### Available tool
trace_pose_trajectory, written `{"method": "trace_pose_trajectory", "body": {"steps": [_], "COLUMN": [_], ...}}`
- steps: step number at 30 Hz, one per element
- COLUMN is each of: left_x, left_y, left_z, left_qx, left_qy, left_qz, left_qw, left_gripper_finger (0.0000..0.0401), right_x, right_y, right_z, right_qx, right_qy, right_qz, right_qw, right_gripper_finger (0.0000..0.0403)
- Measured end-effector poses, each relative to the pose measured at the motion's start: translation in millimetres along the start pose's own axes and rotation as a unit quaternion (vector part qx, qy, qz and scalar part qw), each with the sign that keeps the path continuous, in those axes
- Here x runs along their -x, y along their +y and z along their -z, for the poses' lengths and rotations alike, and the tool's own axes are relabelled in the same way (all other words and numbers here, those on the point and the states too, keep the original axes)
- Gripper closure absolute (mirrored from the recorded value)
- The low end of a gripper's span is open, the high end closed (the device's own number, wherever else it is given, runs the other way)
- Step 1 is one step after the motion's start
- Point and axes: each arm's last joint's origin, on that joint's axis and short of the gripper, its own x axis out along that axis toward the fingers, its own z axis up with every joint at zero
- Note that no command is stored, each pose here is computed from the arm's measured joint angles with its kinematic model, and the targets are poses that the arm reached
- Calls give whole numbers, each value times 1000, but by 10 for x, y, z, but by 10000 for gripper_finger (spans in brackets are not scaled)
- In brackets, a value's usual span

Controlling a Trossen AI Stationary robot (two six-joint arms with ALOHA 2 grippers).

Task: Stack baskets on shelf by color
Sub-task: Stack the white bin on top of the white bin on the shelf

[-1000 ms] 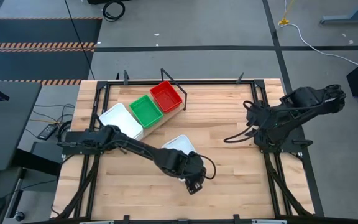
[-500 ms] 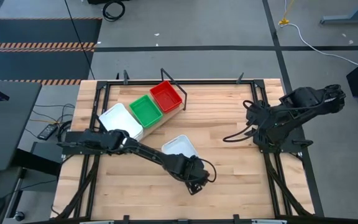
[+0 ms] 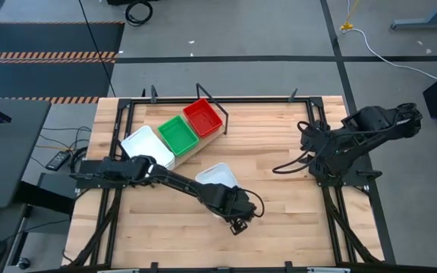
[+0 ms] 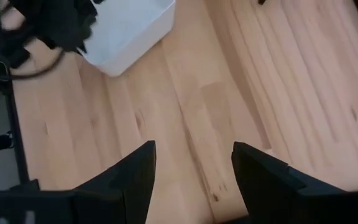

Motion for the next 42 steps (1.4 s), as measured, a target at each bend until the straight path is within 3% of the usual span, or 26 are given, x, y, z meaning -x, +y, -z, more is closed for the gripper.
{"method": "trace_pose_trajectory", "body": {"steps": [7, 18, 24, 38, 42], "left_x": [762, 2029, 2321, 2457, 2567], "left_y": [119, 389, 667, 968, 1084], "left_z": [51, 344, 592, 444, 517], "left_qx": [9, 26, 28, 35, 25], "left_qy": [-18, -131, -107, -153, -163], "left_qz": [-8, -11, -102, -134, -138], "left_qw": [1000, 991, 989, 978, 977], "left_gripper_finger": [396, 397, 397, 396, 395], "right_x": [0, 0, 0, -1, -1], "right_y": [-5, -7, -3, 1, 1], "right_z": [-15, -24, -29, -42, -41], "right_qx": [13, 28, 27, 7, 7], "right_qy": [-16, -25, -28, -38, -37], "right_qz": [16, 24, 23, 26, 25], "right_qw": [1000, 999, 999, 999, 999], "right_gripper_finger": [187, 187, 187, 187, 187]}}
